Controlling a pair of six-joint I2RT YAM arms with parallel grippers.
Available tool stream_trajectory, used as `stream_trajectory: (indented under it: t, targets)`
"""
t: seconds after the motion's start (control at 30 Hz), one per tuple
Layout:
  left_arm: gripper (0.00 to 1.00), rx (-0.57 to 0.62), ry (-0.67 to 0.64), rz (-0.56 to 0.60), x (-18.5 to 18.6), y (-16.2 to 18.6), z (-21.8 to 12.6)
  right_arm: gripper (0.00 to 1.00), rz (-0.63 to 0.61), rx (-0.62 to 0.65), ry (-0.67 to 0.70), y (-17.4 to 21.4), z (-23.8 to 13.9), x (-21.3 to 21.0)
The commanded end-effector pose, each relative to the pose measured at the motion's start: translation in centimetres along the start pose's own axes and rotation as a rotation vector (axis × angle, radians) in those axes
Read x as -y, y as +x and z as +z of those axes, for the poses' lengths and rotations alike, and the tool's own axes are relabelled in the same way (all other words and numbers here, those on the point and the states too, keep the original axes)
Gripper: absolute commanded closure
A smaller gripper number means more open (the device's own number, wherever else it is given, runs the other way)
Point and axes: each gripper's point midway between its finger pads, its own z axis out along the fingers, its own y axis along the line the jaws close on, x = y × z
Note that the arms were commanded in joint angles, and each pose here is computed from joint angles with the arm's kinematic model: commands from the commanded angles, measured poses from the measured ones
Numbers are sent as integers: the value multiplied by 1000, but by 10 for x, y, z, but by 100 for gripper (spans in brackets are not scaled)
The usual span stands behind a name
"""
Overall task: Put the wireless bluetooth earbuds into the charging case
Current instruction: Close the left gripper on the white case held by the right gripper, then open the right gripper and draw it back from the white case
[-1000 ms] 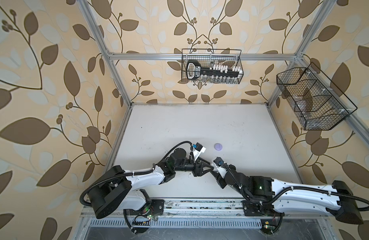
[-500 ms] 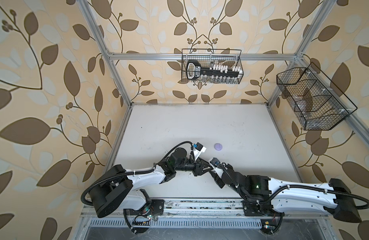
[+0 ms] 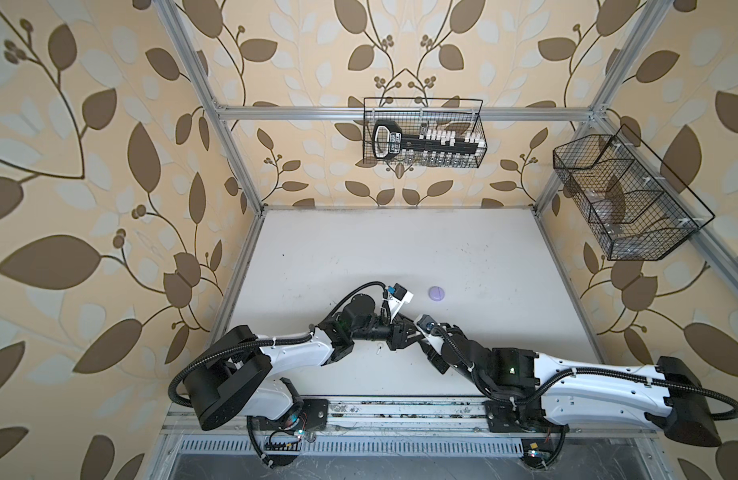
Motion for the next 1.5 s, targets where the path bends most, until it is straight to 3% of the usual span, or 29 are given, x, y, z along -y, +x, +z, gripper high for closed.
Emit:
stream_trajectory:
  t: [0.0, 0.1, 0.3, 0.53, 0.67, 1.07, 1.47]
  targets:
    - [71, -35, 163, 45, 37, -1, 5, 76, 59, 102, 36, -32, -2, 10]
    - [89, -32, 171, 50, 39, -1, 4, 76, 62, 104, 43, -33, -2, 13]
    - [93, -28, 178, 58, 40, -2, 3, 72, 69, 102, 57, -32, -2, 16]
    - [97, -13, 127, 134, 33, 1, -2, 44, 133, 108, 71, -24, -10, 23]
    - [96, -13, 118, 159, 31, 3, -2, 35, 215, 117, 60, -15, -20, 28]
    - [98, -4, 3, 249, 4, 10, -2, 29, 525, 206, 18, 10, -67, 54]
    - [94, 15, -15, 298, -5, 15, -1, 28, 614, 33, -56, 37, -35, 27]
